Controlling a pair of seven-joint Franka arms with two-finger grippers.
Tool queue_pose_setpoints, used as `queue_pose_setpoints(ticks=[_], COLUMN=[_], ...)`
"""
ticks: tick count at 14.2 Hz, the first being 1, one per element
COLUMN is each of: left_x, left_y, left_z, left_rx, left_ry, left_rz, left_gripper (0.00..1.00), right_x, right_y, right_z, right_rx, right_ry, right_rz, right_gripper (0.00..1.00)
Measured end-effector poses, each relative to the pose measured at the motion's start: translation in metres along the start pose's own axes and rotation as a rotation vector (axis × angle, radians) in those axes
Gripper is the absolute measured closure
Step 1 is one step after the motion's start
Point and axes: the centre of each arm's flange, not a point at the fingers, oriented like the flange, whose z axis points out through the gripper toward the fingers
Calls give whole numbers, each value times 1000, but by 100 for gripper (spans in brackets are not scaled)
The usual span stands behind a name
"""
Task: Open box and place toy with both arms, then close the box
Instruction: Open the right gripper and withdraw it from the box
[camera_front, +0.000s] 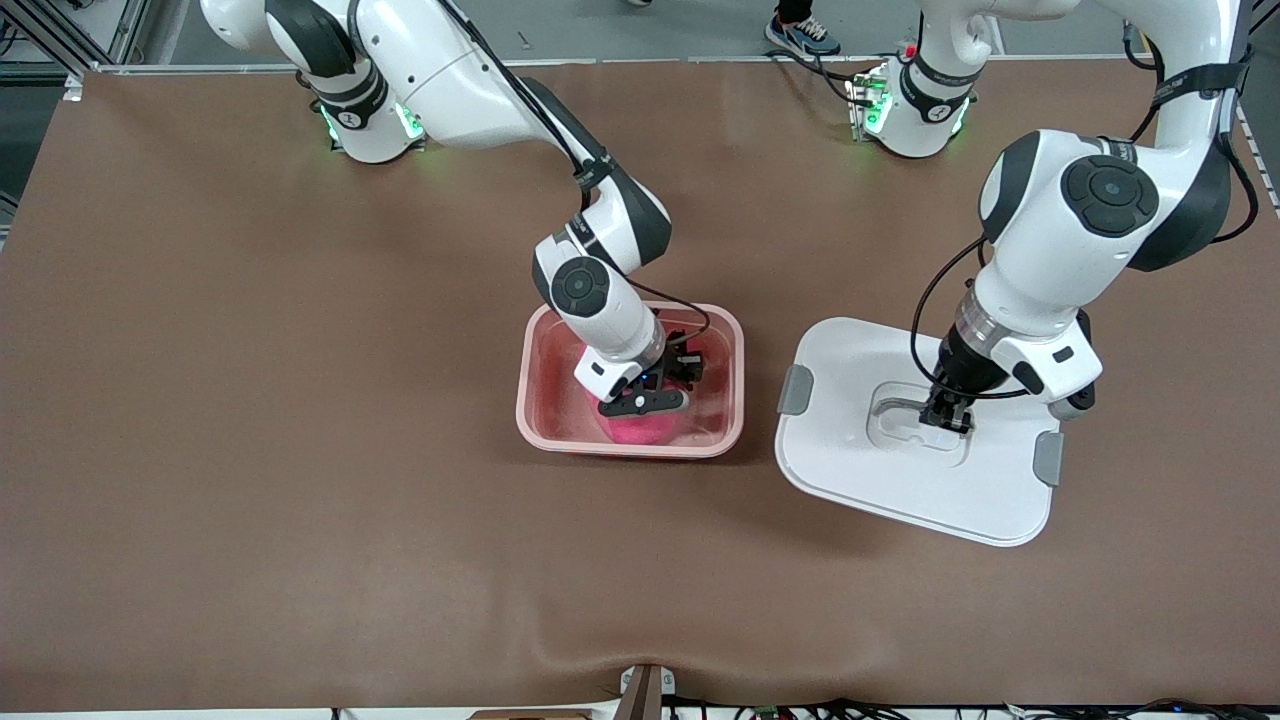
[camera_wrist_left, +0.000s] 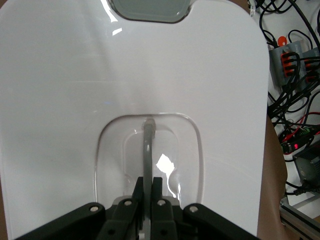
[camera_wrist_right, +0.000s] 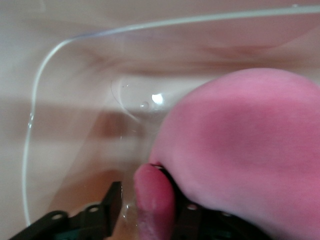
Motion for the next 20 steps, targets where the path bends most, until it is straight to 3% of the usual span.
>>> queue_pose_setpoints(ticks=[4,9,14,20], left_x=[0,0,0,-34], left_y=[0,0,0,3], left_z=[0,0,0,-9], left_rx=[-1,-1,0,-21], left_ry=[0,0,0,-28], left_rz=[0,1,1,9], left_gripper=[93,93,93,93], right_x=[5,19,49,114], right_y=[-1,-9,-3,107], right_z=[-7,-36,-116,-240], right_rx=[3,28,69,35], right_ry=[16,61,111,75], right_rz=[-4,-5,24,109], right_gripper=[2,0,0,0])
